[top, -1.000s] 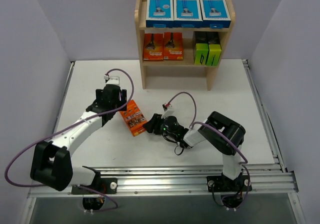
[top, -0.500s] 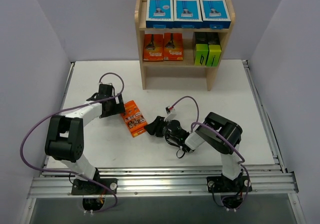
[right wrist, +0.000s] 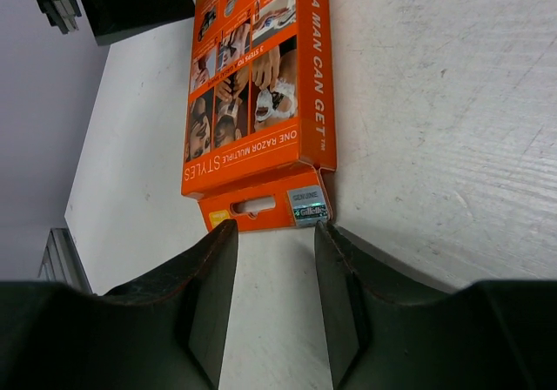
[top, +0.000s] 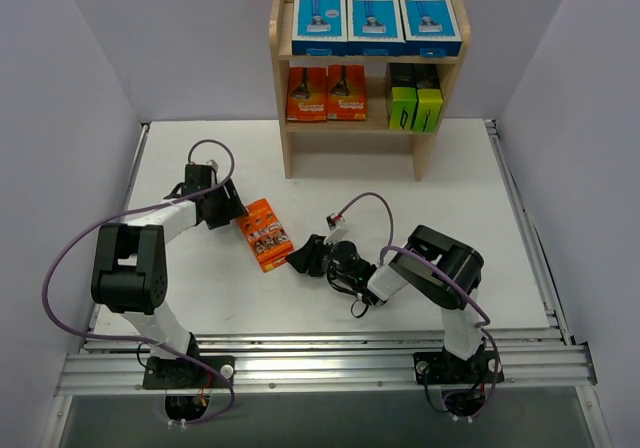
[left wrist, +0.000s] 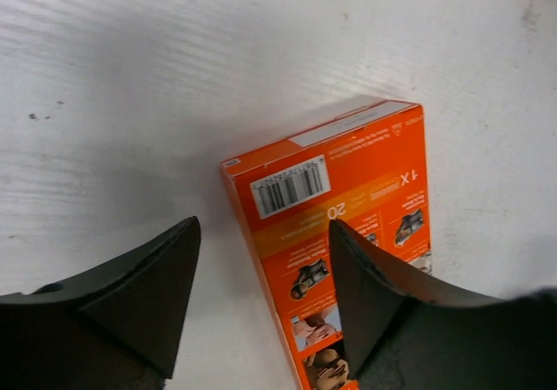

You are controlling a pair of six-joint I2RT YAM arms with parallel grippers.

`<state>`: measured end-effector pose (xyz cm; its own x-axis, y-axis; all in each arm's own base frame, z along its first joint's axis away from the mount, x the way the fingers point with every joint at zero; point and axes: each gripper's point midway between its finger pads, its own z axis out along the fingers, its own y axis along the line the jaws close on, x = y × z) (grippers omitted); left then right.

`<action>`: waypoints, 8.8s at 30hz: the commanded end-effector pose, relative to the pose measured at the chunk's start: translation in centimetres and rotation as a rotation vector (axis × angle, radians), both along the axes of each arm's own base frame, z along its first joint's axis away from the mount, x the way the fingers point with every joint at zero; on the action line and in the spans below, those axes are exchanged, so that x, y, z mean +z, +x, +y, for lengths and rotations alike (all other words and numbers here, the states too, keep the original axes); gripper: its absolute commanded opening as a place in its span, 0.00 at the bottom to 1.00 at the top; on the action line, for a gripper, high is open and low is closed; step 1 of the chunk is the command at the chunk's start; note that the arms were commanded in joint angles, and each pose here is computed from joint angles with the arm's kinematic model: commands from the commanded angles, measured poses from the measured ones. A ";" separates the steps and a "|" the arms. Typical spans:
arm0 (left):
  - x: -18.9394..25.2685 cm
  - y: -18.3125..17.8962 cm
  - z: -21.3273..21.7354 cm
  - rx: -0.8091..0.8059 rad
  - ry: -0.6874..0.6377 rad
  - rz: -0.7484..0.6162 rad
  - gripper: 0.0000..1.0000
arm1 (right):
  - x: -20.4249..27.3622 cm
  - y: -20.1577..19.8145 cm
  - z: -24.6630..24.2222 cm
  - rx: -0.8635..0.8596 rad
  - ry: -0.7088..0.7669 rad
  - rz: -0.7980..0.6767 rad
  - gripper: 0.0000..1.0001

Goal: Place and organize the shaving razors onto the shelf
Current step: Grab a shaving razor with the left arm

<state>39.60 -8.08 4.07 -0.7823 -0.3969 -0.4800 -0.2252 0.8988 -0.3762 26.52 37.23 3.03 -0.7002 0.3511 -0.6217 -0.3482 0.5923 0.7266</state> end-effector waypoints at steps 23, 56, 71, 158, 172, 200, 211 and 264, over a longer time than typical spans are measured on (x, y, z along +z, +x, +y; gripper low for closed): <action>-0.1 0.1 -6.5 -0.225 -0.082 -0.024 0.04 | 4.4 0.5 -4.0 -0.111 -0.082 -0.091 0.42; 2.4 -3.9 -14.5 -0.477 0.005 -0.074 0.20 | 1.7 0.7 -6.2 -0.165 -0.059 0.046 0.46; 4.0 -3.8 -9.7 -0.399 0.242 -0.079 0.20 | 1.7 0.2 -6.2 -0.185 -0.059 0.054 0.42; 7.5 -14.3 -24.7 -0.945 -0.088 -0.217 0.02 | 6.9 -2.1 -8.6 -0.106 0.369 -0.088 1.00; 6.1 -16.3 -25.8 -1.003 -0.072 -0.172 0.02 | 6.8 -3.1 -10.2 -0.099 0.268 -0.077 1.00; 19.1 -19.1 -24.3 -1.154 -0.158 -0.688 0.65 | 7.8 -5.3 -16.9 -0.239 -0.018 -0.074 1.00; 16.2 -14.1 -21.8 -1.129 0.133 -0.717 0.93 | 8.3 -6.5 -15.8 -0.126 -0.026 -0.112 1.00; 11.3 -6.5 -11.7 -0.188 0.334 -0.063 0.02 | 12.4 -8.2 -12.2 -0.003 -0.243 -0.321 0.87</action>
